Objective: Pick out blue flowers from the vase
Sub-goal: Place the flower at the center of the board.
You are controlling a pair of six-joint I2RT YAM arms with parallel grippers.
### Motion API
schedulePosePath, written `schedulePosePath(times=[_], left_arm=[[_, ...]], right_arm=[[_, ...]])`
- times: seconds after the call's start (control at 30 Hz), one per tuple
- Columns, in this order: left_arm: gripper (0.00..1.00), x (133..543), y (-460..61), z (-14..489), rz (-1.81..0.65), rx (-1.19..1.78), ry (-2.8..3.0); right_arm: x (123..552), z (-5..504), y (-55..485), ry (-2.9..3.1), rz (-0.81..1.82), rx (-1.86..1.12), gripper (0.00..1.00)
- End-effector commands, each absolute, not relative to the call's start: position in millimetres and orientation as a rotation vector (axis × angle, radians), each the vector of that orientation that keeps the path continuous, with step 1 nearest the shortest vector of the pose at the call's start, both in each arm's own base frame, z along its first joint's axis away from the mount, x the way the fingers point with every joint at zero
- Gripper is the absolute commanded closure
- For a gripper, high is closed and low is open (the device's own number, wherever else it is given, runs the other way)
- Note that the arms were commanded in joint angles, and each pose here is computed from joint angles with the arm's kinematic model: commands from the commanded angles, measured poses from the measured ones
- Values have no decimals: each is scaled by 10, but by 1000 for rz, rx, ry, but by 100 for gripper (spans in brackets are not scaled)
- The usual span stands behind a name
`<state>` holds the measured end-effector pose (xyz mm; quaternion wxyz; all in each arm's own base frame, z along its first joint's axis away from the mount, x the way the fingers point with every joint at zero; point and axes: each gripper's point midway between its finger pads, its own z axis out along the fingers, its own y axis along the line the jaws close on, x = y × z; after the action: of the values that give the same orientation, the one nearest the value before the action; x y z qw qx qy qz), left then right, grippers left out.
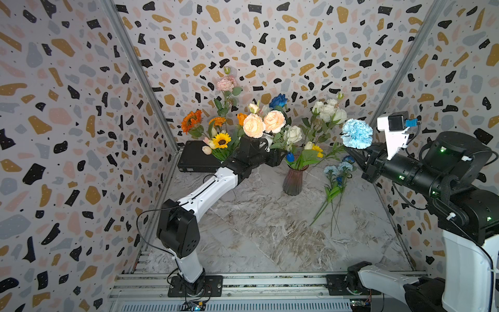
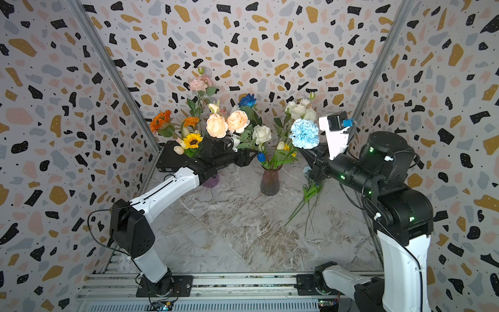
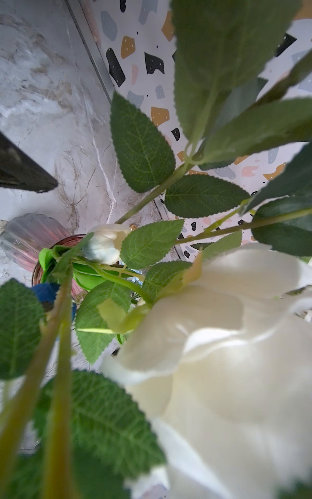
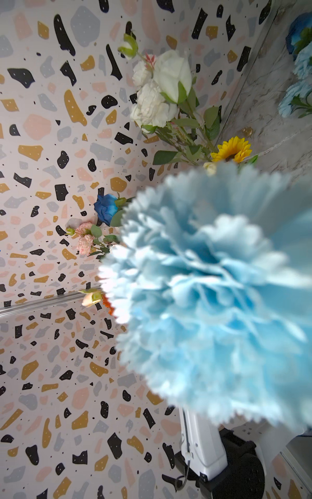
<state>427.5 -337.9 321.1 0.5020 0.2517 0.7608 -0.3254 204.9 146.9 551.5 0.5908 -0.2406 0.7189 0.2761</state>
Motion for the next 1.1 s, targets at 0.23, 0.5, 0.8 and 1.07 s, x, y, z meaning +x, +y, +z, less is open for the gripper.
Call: schedulePosePath(times=[0.23,0.5,0.8,1.07], left_arm=[[37,4288,-3411,3325,-794,620,1792],[36,4259,-3385,3347,-794,613,1787],[36,4237,-3353,3365,-789,609,1782],[37,4240,-3323,3356,-788,606,1784]], right_arm=[[2489,4830,1150,2040,430,-320,100],[2871,4465,873,2157,540,-139,100],[3429,3804,466,2310,530,4,100],[3821,3123,287,2519,470,14,100]])
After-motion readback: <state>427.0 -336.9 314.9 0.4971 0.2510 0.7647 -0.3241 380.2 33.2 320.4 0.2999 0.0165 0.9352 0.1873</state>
